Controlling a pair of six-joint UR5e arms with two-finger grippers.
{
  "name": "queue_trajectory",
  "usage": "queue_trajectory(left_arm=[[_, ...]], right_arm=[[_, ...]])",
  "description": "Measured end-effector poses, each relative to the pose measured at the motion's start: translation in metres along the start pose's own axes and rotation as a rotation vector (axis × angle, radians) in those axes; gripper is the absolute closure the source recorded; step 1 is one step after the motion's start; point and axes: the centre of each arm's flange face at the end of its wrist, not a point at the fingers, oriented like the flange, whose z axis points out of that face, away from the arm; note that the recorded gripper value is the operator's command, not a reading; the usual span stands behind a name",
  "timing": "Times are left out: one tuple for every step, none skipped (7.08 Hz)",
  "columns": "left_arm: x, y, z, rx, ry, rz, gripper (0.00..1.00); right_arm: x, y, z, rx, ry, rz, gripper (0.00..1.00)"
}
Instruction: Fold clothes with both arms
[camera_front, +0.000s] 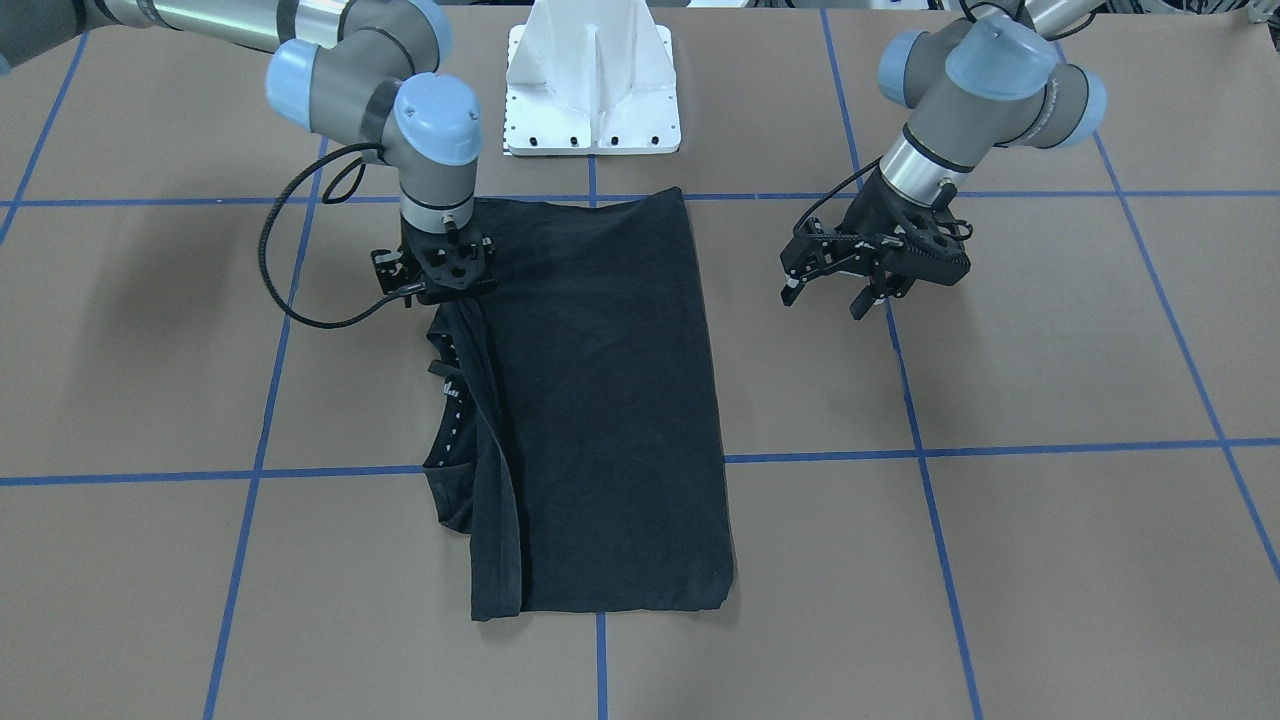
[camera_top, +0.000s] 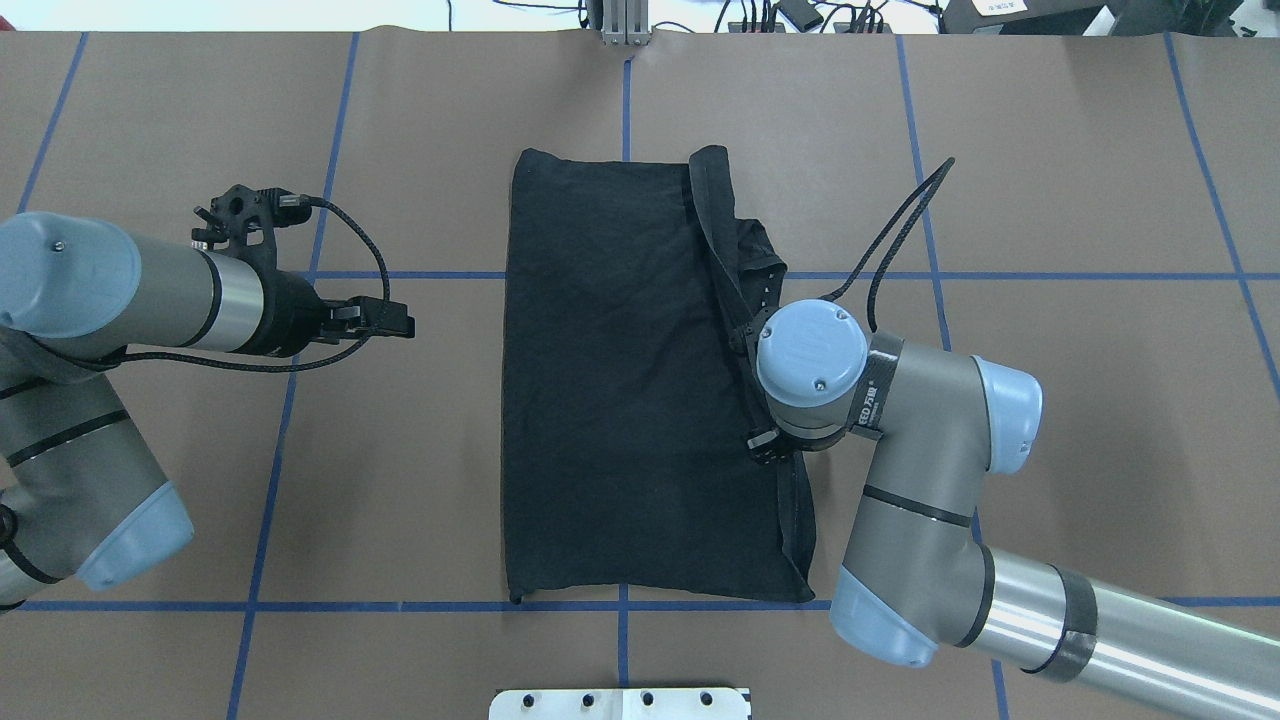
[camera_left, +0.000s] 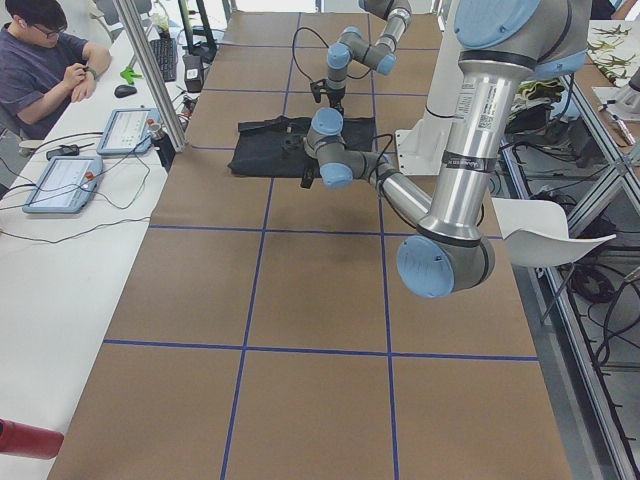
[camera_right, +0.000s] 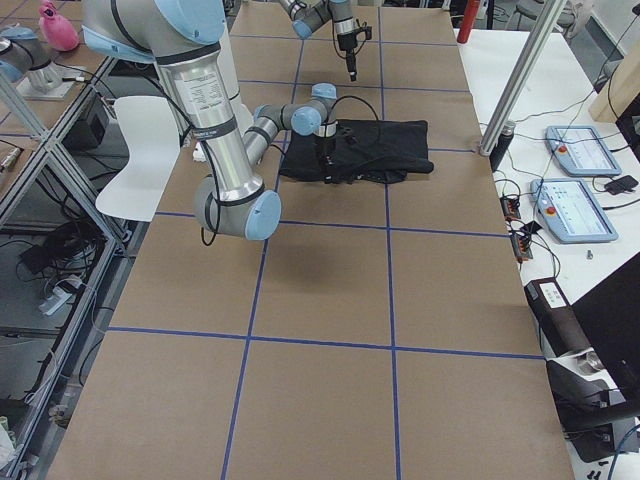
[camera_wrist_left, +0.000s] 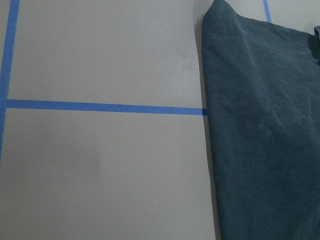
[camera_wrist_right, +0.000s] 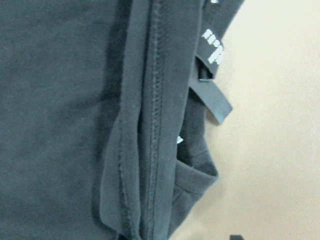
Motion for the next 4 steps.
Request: queue_trajectory(left_arm=[[0.001, -0.001, 0.001, 0.0, 0.0, -0.001, 0.0], [0.001, -0.001, 0.001, 0.0, 0.0, -0.001, 0.0], [0.0, -0.001, 0.001, 0.0, -0.001, -0.002, 0.0], [0.0, -0.001, 0.002, -0.001, -0.001, -0.001, 0.0]], right_arm=[[0.013, 0.001, 0.002, -0.009, 0.001, 0.006, 0.28], [0.027, 0.005, 0.003, -0.012, 0.003, 0.01, 0.27], [0.041, 0.01, -0.003, -0.007, -0.004, 0.01, 0.27], [0.053, 0.014, -0.012, -0.001, -0.015, 0.01, 0.27]])
